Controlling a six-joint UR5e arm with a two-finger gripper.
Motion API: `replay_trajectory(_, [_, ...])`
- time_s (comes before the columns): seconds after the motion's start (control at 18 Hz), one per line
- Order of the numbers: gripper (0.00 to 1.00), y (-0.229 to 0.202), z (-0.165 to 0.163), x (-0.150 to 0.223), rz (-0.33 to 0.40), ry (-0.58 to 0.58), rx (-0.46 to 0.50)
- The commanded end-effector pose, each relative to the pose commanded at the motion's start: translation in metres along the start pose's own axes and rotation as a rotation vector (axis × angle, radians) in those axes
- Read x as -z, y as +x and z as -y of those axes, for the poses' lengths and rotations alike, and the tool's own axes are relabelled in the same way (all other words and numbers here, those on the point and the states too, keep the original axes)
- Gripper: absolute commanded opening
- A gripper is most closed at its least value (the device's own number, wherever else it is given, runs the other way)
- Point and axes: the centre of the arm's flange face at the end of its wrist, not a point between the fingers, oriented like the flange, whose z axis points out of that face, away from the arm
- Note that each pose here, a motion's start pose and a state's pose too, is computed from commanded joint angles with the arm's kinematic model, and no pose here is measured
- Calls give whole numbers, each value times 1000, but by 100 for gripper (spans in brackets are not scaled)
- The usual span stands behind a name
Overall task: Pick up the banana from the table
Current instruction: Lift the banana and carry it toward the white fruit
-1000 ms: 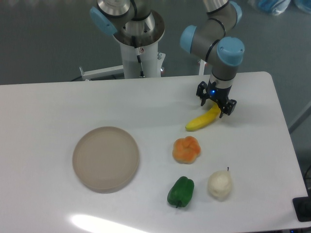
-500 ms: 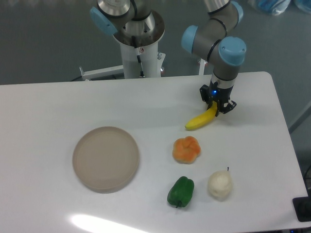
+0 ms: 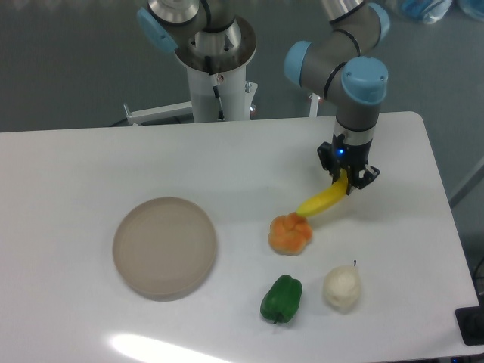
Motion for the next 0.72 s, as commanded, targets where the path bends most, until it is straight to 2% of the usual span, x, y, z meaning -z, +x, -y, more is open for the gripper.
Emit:
replay_trajectory(0.22, [28,-25,33,11,47,14,1])
replay_trajectory(0.5, [28,-46,71,21,62,-23,3])
replay_trajectory(0.72, [28,-59,86,27,68,-30,38])
